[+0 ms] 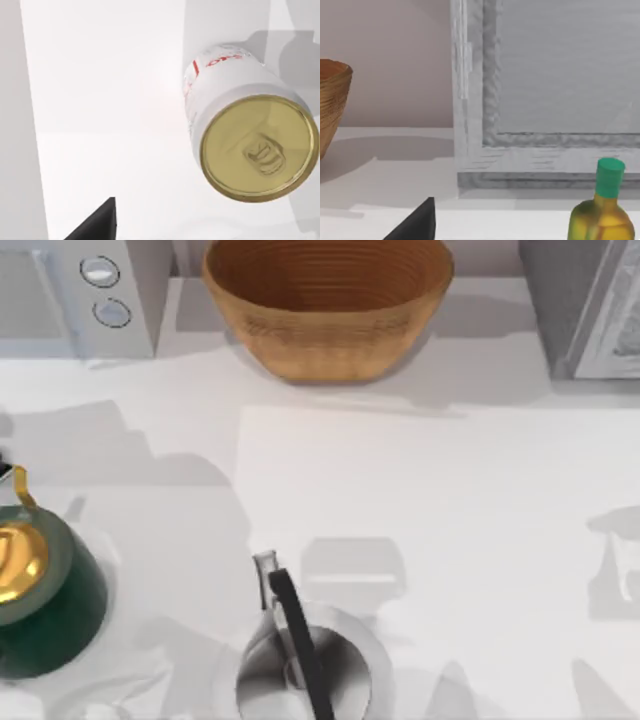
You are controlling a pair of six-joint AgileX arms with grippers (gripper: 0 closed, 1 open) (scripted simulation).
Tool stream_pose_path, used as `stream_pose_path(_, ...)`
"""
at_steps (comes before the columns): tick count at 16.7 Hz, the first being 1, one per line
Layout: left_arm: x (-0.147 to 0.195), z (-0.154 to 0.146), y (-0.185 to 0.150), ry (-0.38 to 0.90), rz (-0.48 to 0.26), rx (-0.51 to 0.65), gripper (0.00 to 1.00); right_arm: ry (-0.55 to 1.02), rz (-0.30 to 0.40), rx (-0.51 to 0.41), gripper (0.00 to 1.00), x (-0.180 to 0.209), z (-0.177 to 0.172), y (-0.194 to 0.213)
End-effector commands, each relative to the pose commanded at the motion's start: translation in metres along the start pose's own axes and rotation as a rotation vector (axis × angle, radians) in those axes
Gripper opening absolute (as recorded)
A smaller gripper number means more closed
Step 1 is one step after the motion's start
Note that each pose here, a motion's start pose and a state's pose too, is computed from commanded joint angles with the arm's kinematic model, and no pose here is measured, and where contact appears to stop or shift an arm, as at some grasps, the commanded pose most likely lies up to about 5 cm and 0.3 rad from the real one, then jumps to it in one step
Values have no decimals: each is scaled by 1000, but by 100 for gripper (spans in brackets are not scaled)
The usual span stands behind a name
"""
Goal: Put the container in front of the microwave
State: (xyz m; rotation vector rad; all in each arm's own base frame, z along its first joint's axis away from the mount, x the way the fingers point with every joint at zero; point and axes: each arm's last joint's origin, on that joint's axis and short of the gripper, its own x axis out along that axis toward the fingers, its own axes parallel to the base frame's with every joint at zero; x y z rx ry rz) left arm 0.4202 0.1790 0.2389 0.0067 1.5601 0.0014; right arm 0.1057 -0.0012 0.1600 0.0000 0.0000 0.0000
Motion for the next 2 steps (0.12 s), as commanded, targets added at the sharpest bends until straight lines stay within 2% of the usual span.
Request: stream_pose_path(2, 1, 2, -4, 12, 0, 14, 100, 0, 0, 0, 100, 0, 0, 0)
